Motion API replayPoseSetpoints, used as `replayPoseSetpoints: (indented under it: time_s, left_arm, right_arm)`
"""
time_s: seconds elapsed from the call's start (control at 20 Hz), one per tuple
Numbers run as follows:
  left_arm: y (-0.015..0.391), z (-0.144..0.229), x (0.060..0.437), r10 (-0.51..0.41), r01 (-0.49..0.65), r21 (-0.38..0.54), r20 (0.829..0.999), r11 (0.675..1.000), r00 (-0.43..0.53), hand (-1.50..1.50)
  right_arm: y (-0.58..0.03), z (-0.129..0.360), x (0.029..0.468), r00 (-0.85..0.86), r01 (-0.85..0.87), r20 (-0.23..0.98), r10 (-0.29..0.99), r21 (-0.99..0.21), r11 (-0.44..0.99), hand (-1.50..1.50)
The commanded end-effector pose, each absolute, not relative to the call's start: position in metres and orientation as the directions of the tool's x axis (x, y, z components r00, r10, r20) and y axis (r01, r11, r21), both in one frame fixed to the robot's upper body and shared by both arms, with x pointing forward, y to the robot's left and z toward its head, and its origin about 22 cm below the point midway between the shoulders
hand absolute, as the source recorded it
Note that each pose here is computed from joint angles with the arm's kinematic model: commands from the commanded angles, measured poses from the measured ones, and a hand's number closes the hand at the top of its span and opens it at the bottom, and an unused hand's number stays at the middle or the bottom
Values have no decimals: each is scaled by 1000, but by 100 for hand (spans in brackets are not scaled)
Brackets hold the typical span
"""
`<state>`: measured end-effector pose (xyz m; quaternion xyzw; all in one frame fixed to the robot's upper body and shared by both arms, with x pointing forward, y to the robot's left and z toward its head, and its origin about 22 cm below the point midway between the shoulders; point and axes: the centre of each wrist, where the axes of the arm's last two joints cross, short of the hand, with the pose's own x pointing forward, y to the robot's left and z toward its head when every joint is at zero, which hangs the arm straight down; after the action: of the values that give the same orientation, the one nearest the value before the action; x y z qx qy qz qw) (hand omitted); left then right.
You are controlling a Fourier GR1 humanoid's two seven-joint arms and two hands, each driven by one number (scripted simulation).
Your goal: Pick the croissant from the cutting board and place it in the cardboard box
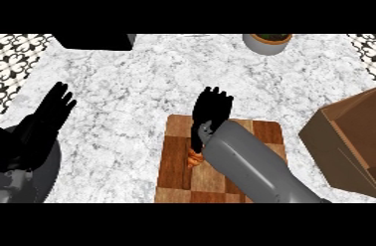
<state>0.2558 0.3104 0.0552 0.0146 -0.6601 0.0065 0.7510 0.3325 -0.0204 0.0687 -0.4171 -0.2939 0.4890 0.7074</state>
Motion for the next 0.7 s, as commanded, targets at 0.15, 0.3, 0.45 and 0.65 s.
replayPoseSetpoints:
  time_s: [0.15, 0.3, 0.45, 0.65]
  left_arm:
    - [325, 65, 255, -27, -16, 29, 992, 999, 123, 0]
    - [309, 45, 247, -10, -22, 13, 989, 1000, 151, 0]
    - [309, 52, 260, -7, -21, 9, 992, 1000, 123, 0]
    - [313, 45, 248, 7, -39, -2, 992, 999, 129, 0]
  right_arm:
    - [-2, 66, 332, 482, -477, -155, 862, -872, 110, -150]
    - [-3, 72, 344, 497, -492, -181, 849, -865, 104, -150]
    - [-1, 77, 353, 503, -505, -193, 842, -857, 105, -150]
    - [-2, 66, 350, 505, -521, -208, 838, -847, 103, -150]
